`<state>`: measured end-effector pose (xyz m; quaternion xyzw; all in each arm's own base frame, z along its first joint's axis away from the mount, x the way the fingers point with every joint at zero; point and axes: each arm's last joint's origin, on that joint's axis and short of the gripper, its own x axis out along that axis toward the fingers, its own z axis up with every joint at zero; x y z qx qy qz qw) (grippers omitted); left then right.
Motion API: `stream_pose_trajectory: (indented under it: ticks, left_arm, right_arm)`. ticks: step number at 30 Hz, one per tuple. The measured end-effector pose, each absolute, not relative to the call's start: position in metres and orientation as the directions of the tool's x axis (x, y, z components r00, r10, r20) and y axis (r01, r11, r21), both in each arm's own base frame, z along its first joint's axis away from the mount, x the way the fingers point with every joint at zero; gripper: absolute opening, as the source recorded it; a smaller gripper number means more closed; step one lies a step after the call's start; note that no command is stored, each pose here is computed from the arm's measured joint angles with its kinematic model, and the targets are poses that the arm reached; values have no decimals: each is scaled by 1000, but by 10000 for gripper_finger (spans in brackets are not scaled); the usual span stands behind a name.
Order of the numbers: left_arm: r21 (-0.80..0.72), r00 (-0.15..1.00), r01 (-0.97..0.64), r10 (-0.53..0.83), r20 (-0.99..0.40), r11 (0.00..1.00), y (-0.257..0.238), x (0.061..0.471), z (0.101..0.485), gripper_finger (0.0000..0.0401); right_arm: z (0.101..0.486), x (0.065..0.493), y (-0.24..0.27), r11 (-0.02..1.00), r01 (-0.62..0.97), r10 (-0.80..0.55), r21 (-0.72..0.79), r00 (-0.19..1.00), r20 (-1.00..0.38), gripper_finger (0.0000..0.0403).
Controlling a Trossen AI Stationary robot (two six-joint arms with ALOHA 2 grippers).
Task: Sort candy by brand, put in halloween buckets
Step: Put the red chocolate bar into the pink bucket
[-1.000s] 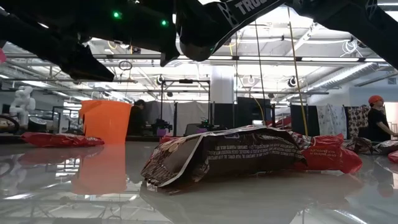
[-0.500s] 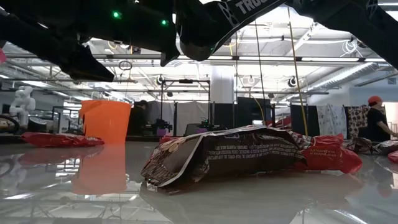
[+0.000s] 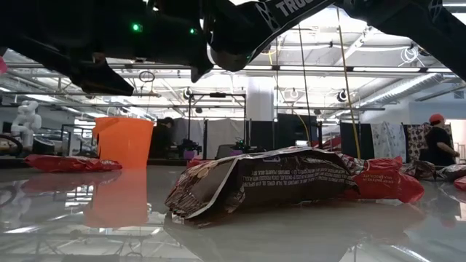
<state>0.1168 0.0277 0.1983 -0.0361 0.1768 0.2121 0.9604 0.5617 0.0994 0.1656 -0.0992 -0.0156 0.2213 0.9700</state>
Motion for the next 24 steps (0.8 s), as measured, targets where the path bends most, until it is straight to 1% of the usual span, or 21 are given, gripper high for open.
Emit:
stream_pose_trajectory:
  ticks: [10,13,17,24]
  left_arm:
    - [5,848,-420,394,-355,908,28,117,198,161]
    - [6,848,-420,395,-355,907,28,117,198,161]
    - [5,848,-420,395,-355,907,28,117,198,161]
    - [25,847,-413,394,-358,910,28,117,198,161]
  right_arm:
    - [161,562,94,887,-427,424,-174,904,-57,115]
    - [160,563,88,897,-420,413,-139,908,-73,123]
    - [171,568,80,903,-419,400,-99,902,-162,130]
    - [201,571,80,878,-461,395,-132,852,-344,130]
